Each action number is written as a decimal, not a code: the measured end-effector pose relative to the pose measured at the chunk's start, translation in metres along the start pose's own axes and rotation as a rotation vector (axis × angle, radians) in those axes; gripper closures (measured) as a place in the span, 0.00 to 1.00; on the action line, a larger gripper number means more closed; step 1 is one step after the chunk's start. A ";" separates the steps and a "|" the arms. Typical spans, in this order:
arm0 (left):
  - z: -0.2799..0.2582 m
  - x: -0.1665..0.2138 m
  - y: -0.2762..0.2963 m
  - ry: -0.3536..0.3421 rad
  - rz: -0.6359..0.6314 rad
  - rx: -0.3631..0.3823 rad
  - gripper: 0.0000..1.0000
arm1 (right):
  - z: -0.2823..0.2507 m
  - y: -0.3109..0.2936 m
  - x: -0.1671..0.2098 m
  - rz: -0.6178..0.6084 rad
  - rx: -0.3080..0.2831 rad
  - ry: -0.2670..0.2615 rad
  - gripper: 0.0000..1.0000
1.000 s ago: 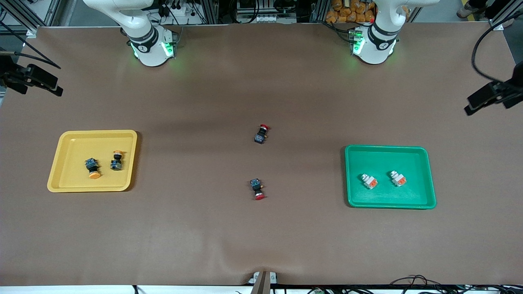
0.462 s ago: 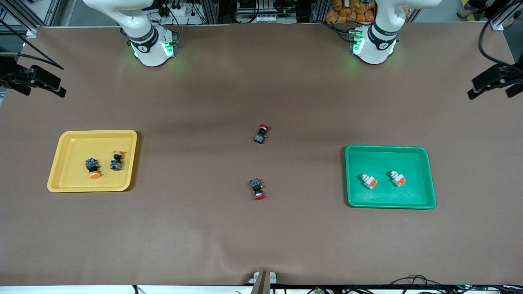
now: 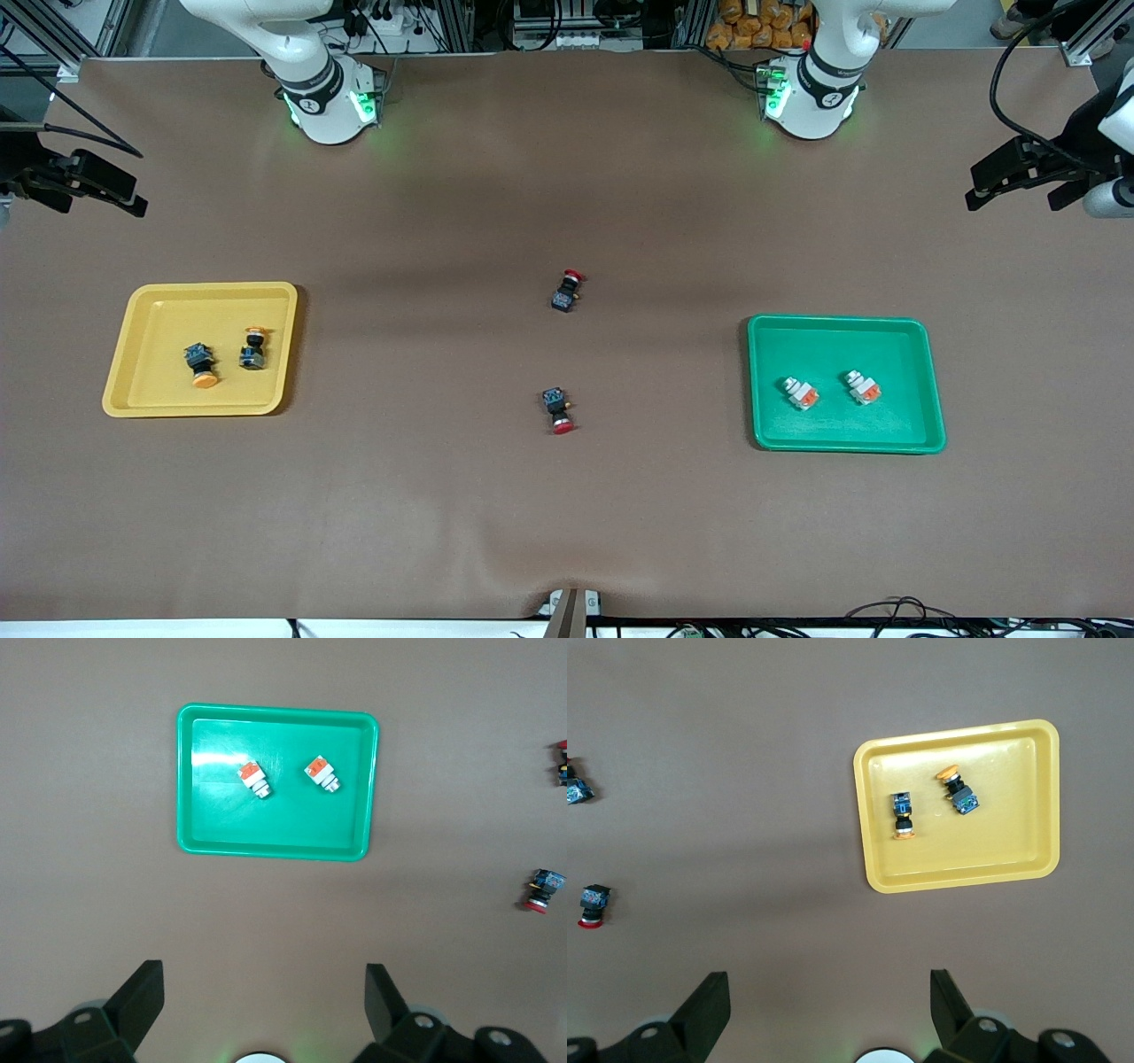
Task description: Place green and yellow buttons in trays
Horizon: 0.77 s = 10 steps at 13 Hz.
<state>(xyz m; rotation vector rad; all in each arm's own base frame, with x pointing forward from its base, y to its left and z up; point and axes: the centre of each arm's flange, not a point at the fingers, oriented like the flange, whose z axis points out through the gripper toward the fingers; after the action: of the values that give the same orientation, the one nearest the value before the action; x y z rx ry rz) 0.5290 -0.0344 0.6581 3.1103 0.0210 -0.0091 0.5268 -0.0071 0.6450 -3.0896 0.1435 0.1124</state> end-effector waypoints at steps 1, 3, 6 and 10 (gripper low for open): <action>0.000 0.000 -0.001 0.000 -0.001 0.000 0.00 | 0.002 0.000 0.000 0.000 0.000 -0.003 0.00; 0.000 0.000 0.000 0.000 0.000 0.000 0.00 | 0.003 0.000 0.001 0.000 0.000 -0.002 0.00; 0.001 0.000 0.001 -0.002 0.003 0.000 0.00 | 0.002 -0.002 0.002 -0.003 0.002 0.009 0.00; 0.007 -0.004 0.002 -0.044 0.004 0.004 0.00 | 0.001 -0.005 0.002 -0.008 0.002 0.014 0.00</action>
<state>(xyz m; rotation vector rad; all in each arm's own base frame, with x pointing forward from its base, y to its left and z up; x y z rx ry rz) 0.5248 -0.0366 0.6516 3.1129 0.0132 -0.0773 0.5292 -0.0025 0.6435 -3.0887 0.1311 0.0906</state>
